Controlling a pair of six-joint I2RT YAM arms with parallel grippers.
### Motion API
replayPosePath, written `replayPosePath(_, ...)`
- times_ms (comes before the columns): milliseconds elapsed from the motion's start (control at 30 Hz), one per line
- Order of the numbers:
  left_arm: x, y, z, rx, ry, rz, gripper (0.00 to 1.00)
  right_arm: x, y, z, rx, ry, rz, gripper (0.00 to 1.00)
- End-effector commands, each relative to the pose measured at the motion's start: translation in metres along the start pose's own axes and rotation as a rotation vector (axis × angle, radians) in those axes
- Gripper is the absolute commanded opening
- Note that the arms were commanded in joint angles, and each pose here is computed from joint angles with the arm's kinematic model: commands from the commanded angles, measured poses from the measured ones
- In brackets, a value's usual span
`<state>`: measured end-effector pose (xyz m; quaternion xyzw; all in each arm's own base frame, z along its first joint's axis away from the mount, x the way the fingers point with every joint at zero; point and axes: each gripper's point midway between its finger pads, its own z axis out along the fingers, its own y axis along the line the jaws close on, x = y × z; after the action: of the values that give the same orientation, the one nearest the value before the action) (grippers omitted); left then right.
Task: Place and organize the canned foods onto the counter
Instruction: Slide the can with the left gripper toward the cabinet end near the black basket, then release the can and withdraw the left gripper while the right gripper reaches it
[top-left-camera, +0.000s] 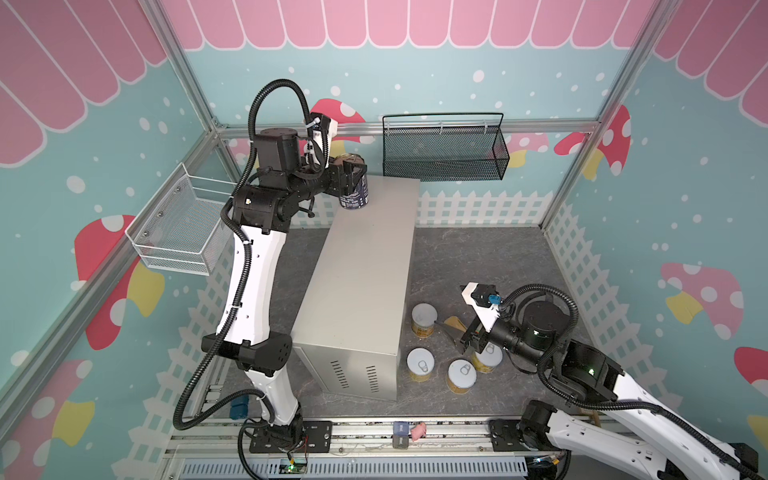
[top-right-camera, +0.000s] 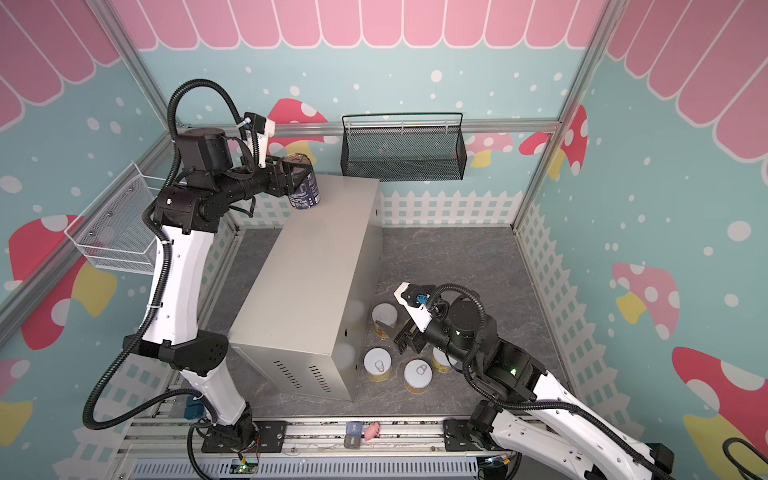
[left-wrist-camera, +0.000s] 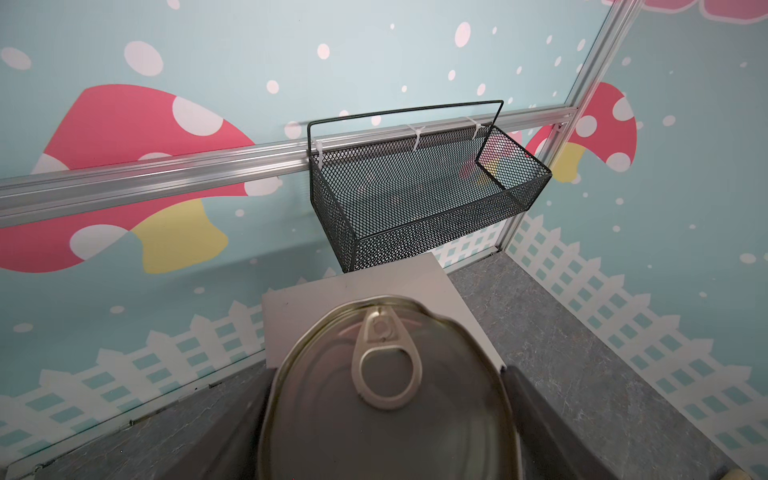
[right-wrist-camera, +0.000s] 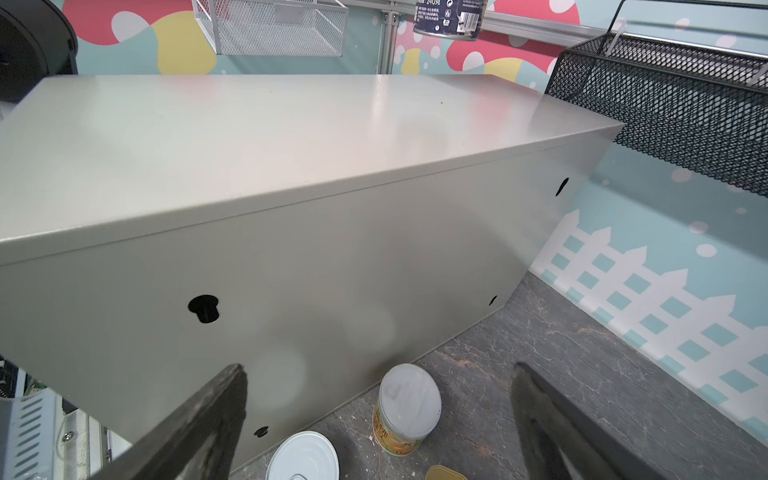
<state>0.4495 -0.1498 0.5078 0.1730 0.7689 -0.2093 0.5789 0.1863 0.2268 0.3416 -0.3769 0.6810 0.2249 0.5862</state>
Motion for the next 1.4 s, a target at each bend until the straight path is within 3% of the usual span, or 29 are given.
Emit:
replayPosePath(0, -0.007, 0.016, 0.006, 0.025, -0.034, 0.042, 0.54, 0.000, 0.002, 0.002, -0.007, 0.000, 0.004, 0.99)
replayPosePath(300, 0.030, -0.003, -0.028, 0.086, 0.089, 0.069, 0.54, 0.001, 0.005, 0.010, -0.021, 0.004, -0.002, 0.99)
replayPosePath(600, 0.037, -0.008, -0.063, 0.067, 0.089, 0.084, 0.52, -0.001, 0.008, 0.021, -0.043, 0.006, -0.011, 0.99)
replayPosePath(867, 0.028, -0.020, -0.055, 0.191, 0.073, 0.027, 0.50, -0.009, 0.008, 0.028, -0.044, -0.005, -0.029, 0.99)
replayPosePath(1133, 0.034, -0.039, -0.030, 0.199, 0.101, 0.059, 0.51, -0.073, -0.028, 0.040, 0.118, -0.041, -0.046, 0.99)
replayPosePath(1233, 0.035, -0.038, -0.023, 0.183, 0.111, 0.056, 0.52, -0.096, -0.033, 0.048, 0.112, -0.051, -0.077, 0.99)
replayPosePath(1300, 0.036, -0.039, -0.020, 0.186, 0.115, 0.050, 0.60, -0.113, -0.031, 0.056, 0.069, -0.072, -0.107, 0.99)
replayPosePath(1333, 0.036, -0.040, -0.020, 0.184, 0.117, 0.050, 0.69, -0.119, -0.031, 0.062, 0.057, -0.078, -0.118, 1.00)
replayPosePath(1367, 0.036, -0.040, -0.020, 0.176, 0.116, 0.049, 0.84, -0.127, -0.031, 0.069, 0.037, -0.086, -0.134, 0.99)
